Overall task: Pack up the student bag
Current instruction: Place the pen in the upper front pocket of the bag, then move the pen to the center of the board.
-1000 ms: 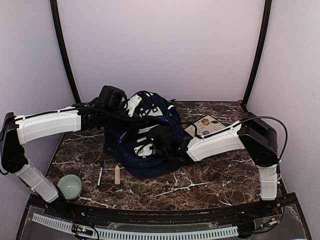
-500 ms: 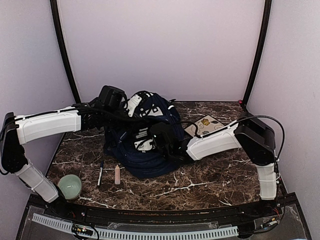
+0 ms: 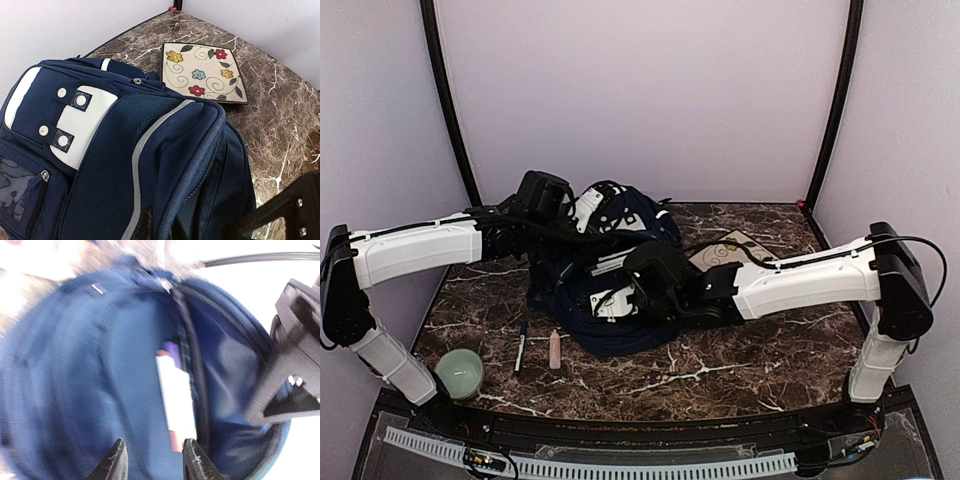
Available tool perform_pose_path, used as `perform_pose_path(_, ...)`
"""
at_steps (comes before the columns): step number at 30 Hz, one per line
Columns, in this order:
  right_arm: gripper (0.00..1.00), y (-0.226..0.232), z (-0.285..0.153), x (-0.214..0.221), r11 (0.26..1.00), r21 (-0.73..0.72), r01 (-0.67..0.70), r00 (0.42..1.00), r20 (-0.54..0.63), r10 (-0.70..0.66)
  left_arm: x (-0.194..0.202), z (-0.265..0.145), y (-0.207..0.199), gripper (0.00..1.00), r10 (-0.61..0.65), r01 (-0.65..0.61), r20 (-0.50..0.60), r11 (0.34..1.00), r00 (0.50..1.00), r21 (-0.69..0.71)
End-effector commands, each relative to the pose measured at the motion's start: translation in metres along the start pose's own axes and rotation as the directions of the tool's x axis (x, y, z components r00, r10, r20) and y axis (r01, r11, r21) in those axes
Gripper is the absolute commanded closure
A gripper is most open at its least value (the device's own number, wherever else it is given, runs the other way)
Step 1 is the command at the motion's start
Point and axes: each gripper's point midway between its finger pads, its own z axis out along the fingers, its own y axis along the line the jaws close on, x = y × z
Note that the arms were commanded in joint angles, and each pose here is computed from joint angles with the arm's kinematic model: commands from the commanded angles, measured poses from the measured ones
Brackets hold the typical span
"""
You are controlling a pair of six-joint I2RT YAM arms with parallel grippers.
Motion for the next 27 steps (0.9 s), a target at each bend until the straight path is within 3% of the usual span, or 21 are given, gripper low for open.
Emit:
perform_pose_path(1,0.61,0.036,-0.036,-0.028,0.901,-0.363,-0.236,0.959,0.062,0.276,-0.035,-0.028,-0.004,0.99,0.019,-0.020,0.130,1.000,0.991,0.005)
perform_pose_path(5,0.63,0.047,-0.058,-0.060,0.773,-0.549,-0.318,0.890,0.109,0.443,-0.034,-0.027,-0.004,0.99,0.020,-0.021,0.124,1.000,0.992,0.005)
perform_pose_path(8,0.69,0.059,-0.059,-0.076,0.717,-0.613,-0.332,0.861,0.114,0.496,-0.035,-0.027,-0.005,0.99,0.020,-0.021,0.126,1.000,0.992,0.008)
perform_pose_path(16,0.77,0.105,-0.019,-0.127,0.703,-0.622,-0.346,0.862,0.085,0.499,-0.035,-0.026,-0.007,0.99,0.014,-0.016,0.107,1.000,0.994,0.022)
perform_pose_path(21,0.79,0.113,0.021,-0.156,0.696,-0.552,-0.459,0.831,0.011,0.556,-0.038,-0.034,-0.008,0.99,0.008,-0.011,0.118,1.000,0.993,0.024)
perform_pose_path(24,0.77,0.120,0.039,-0.165,0.672,-0.545,-0.502,0.807,-0.015,0.590,-0.038,-0.038,-0.008,0.99,0.007,-0.010,0.119,1.000,0.993,0.021)
perform_pose_path(27,0.67,0.124,0.051,-0.166,0.654,-0.522,-0.548,0.783,-0.043,0.621,-0.038,-0.040,-0.010,0.99,0.003,-0.006,0.123,1.000,0.992,0.031)
